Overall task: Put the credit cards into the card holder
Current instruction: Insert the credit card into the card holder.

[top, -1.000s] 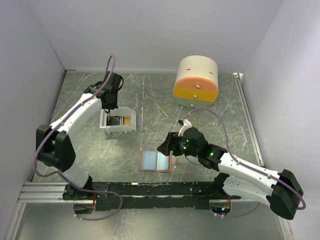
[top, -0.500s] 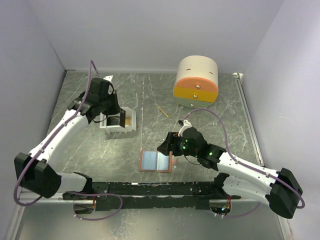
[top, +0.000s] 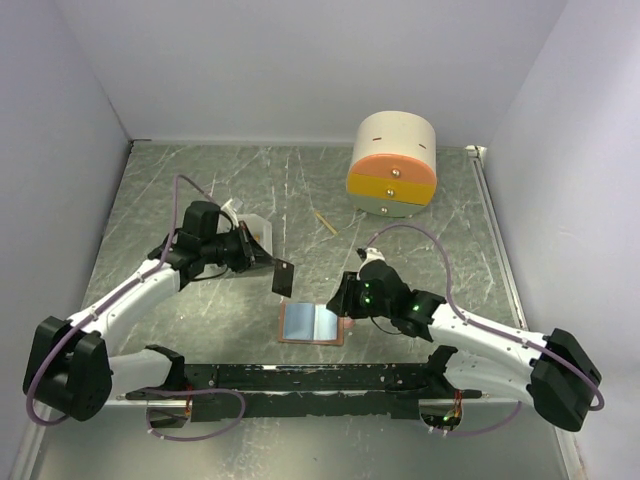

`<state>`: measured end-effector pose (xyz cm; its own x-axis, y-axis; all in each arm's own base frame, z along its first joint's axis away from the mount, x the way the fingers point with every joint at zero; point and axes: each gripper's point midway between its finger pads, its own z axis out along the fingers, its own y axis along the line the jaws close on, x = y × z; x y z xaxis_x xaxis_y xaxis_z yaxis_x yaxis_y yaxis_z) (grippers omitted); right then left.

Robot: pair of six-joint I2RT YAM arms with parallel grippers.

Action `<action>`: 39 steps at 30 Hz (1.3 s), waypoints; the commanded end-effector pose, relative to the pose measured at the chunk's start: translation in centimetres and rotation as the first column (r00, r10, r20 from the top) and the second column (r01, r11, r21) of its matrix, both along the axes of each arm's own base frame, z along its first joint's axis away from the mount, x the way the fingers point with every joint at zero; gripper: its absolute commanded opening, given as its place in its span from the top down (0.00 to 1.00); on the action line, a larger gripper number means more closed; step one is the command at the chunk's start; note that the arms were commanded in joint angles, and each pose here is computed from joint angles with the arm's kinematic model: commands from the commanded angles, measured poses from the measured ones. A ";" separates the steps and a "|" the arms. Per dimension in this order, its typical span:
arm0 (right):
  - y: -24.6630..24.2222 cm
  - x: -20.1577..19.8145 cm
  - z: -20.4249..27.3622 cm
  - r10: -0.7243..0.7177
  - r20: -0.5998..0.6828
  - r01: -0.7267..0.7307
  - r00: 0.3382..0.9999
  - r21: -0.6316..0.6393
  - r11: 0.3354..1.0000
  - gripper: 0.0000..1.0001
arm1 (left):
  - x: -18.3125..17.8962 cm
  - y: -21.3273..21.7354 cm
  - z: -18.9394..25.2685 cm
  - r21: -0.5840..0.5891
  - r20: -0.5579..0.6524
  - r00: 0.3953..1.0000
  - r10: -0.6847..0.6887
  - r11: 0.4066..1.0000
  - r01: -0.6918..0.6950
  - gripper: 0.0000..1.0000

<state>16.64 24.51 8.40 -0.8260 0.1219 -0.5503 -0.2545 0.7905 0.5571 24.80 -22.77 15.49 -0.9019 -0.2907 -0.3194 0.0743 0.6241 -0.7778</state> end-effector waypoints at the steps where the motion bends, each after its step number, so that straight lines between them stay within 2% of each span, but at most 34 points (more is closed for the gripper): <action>1: -0.8 -0.1 -1.5 -0.011 -0.022 0.010 1.000 -0.068 0.998 0.67 | -1.2 -1.8 1.3 -0.130 0.008 1.000 -0.024 0.991 0.025 0.93; 7: -0.9 0.0 -2.7 -0.001 -0.050 -0.006 0.999 -0.135 0.991 0.73 | -3.3 -3.2 -1.9 -0.117 -0.048 0.998 -0.033 0.993 0.027 0.93; 13: -1.6 -0.3 -4.8 0.004 -0.102 -0.027 0.995 -0.222 0.975 0.74 | -4.4 -4.4 -4.5 -0.067 -0.073 0.996 -0.052 0.997 0.047 0.93; 16: -1.9 -0.7 -5.6 0.003 -0.121 -0.032 0.993 -0.241 0.970 0.75 | -4.8 -5.1 -5.5 -0.079 -0.081 0.994 -0.067 0.995 0.060 0.93; 24: -2.4 -1.1 -6.6 -0.004 -0.137 -0.030 0.991 -0.249 0.968 0.79 | -5.2 -5.2 -8.3 0.009 -0.111 0.991 -0.070 0.997 0.071 0.93; 39: -2.5 -1.3 -6.7 -0.009 -0.132 -0.023 0.991 -0.239 0.971 0.83 | -6.0 -6.0 -11.0 0.025 -0.132 0.986 -0.103 0.994 0.107 0.93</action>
<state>15.27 22.16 1.70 -0.9008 -0.0125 -0.4340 -0.1975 0.9021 0.3838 18.44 -28.00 4.38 -0.9668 -0.1995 -0.1597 -0.0105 0.6556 -0.7551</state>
